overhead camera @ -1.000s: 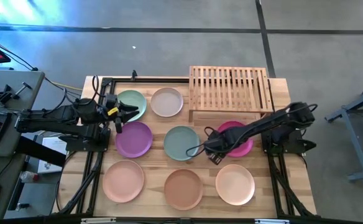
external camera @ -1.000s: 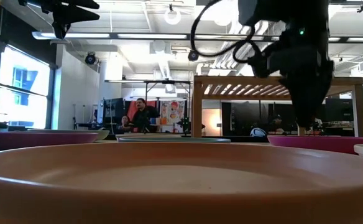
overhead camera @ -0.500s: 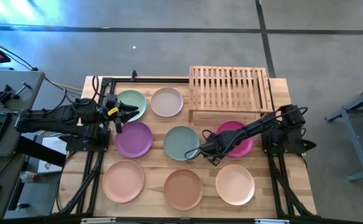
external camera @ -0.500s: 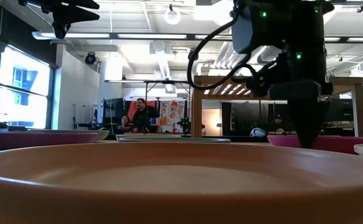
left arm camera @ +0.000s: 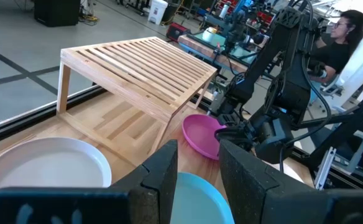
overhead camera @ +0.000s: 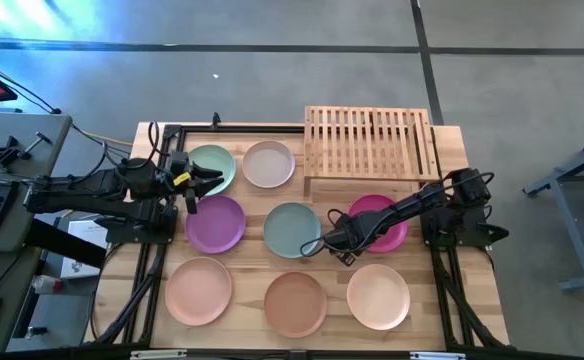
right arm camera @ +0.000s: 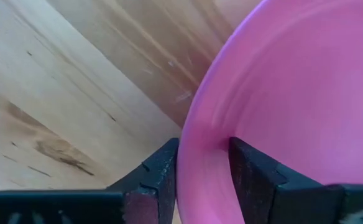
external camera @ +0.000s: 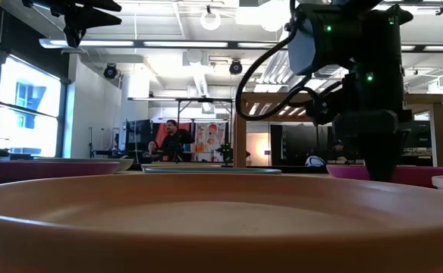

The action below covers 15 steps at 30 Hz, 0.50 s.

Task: Place and stack plates onto a shelf
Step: Put the pink plate on the shelf

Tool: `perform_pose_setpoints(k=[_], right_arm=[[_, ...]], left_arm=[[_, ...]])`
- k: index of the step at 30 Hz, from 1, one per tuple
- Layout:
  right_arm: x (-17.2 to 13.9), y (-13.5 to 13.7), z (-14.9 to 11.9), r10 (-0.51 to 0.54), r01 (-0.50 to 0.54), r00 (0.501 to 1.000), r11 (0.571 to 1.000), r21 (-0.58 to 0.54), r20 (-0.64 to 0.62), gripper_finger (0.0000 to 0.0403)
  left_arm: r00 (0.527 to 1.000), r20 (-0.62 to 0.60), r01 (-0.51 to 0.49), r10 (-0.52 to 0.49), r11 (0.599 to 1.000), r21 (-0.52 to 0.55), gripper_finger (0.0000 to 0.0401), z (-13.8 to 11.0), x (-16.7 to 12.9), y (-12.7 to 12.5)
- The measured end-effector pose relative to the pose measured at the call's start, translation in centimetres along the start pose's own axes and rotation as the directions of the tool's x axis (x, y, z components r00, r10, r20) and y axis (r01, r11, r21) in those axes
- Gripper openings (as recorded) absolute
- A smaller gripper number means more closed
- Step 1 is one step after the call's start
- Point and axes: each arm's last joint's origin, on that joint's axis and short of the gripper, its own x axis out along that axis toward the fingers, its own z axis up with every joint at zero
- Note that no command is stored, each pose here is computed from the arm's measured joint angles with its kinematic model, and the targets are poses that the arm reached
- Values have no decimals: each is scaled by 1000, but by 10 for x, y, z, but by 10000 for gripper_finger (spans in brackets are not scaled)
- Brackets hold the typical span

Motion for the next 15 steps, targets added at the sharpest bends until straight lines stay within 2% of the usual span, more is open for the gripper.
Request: perform_pose_setpoints(k=[8,15], right_arm=[[-1,0,-1,9,-9,1000,1000,-5,-19,14],[-10,3,1,14,-14,999,1000,2,-50,9]], left_arm=[[1000,0,-2,2,1000,0,106,0,0,0],[1000,1,-2,2,1000,0,106,0,0,0]])
